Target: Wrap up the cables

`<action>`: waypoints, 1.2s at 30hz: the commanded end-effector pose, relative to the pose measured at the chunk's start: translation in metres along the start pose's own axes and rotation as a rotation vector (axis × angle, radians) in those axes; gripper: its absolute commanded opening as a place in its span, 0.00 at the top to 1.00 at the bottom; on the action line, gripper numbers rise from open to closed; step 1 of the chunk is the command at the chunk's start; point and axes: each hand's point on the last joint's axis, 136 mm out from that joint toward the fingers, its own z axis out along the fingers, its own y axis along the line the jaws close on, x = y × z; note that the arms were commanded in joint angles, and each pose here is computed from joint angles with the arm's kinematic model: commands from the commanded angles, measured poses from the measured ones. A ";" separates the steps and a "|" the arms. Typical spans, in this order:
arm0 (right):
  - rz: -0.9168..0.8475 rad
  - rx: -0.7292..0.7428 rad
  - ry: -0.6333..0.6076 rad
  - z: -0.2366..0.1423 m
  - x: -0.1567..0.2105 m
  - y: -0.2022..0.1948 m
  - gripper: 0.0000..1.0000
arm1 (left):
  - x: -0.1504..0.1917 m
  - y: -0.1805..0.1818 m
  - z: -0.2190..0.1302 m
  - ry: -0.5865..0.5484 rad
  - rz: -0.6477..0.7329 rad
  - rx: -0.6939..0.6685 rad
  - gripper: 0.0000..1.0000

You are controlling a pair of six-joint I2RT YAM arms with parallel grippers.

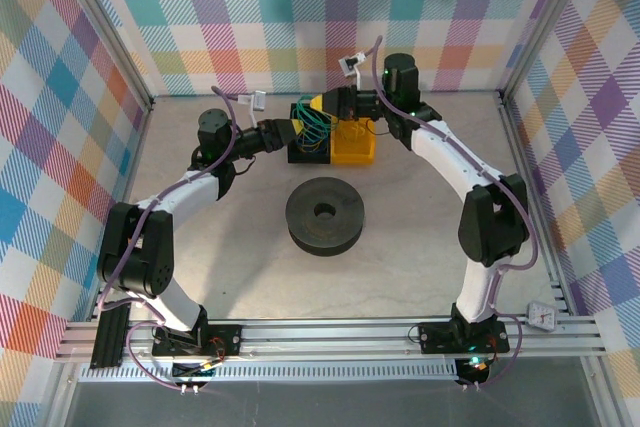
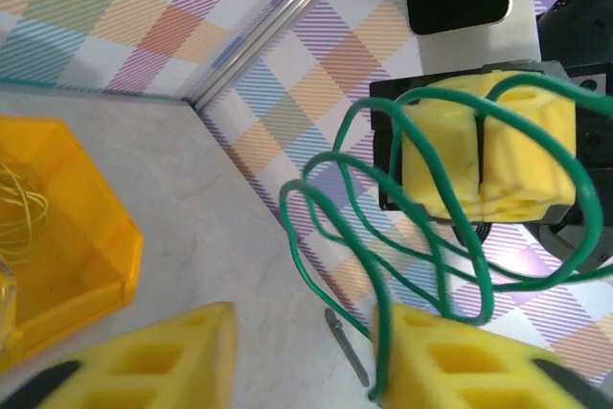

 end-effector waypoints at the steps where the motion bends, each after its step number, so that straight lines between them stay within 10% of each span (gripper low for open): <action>1: -0.027 -0.037 0.013 0.005 0.002 0.005 1.00 | -0.018 -0.015 -0.001 -0.030 0.069 0.050 0.67; 7: -0.055 -0.012 0.014 0.001 0.001 0.007 1.00 | -0.020 -0.011 -0.005 -0.031 0.054 0.034 1.00; 13: -0.137 0.090 -0.051 -0.041 -0.019 0.009 1.00 | -0.023 0.014 -0.026 -0.047 0.015 -0.075 1.00; 21: -0.308 0.371 -0.190 -0.125 -0.035 -0.002 1.00 | -0.012 0.064 -0.075 0.058 0.049 -0.547 1.00; 36: -0.303 1.053 -0.430 -0.303 -0.018 -0.072 1.00 | -0.099 0.065 -0.195 -0.184 -0.061 -0.985 1.00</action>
